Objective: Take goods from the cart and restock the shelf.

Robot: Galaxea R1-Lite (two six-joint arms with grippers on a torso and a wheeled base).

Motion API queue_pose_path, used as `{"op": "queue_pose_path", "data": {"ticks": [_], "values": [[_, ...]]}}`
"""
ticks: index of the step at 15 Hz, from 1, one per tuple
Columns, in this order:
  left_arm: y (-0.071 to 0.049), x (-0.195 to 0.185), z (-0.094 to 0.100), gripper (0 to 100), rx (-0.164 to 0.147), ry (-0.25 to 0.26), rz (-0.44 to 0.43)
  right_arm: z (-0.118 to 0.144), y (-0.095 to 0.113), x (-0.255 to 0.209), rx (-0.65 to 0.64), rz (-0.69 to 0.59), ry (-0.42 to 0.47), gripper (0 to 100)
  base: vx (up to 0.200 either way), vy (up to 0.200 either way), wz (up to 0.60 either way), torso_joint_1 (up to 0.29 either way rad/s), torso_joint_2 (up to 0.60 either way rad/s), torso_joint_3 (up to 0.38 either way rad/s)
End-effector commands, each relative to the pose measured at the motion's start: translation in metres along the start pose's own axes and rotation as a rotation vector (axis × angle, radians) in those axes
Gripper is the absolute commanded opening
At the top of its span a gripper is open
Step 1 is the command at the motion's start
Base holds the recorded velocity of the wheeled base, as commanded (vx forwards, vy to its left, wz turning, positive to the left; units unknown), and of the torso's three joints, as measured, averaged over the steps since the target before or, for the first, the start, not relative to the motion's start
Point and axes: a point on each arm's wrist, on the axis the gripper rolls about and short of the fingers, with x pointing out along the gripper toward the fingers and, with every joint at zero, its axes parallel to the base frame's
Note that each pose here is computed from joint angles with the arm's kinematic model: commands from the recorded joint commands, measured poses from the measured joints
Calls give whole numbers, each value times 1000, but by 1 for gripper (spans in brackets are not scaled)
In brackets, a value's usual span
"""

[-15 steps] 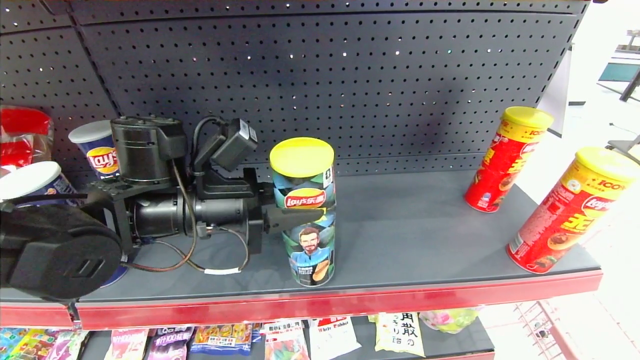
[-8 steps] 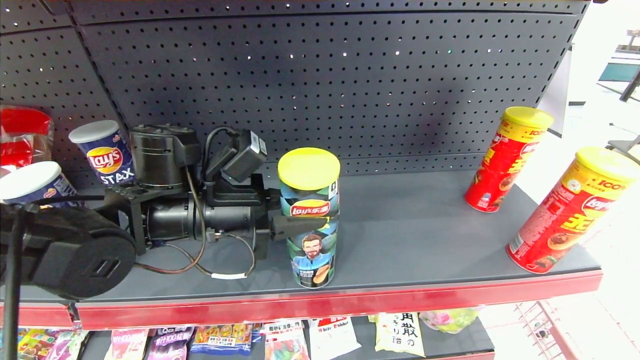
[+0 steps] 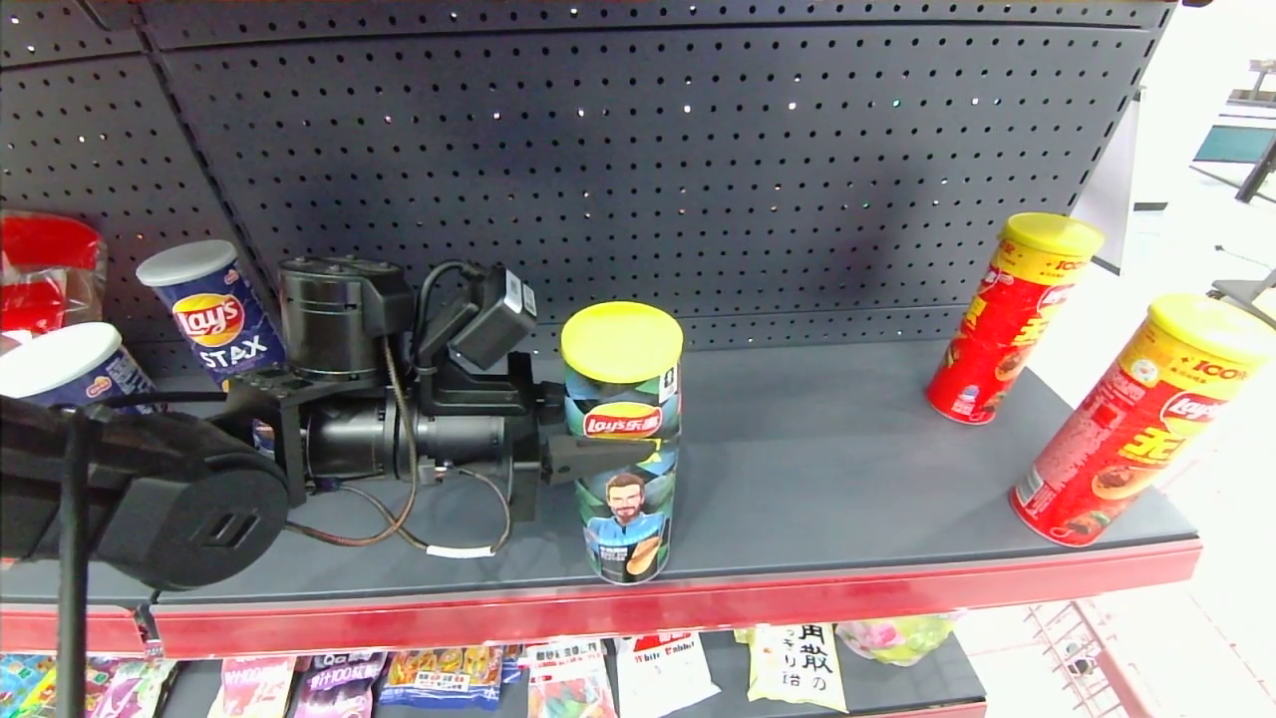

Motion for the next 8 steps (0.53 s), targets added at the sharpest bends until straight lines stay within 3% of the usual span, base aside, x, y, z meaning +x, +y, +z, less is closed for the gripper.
{"op": "queue_pose_path", "data": {"ticks": [1,4,8], "values": [[1,1,-3,0,-10,5,-13,0,0,0,0,1,1,0,0,0,0,0,0,0],[13,6,-2,0,6,0,14,0,0,0,0,1,-1,0,0,0,0,0,0,0],[17,7,5,0,-10,-17,21,0,0,0,0,0,-1,0,0,0,0,0,0,0]]}}
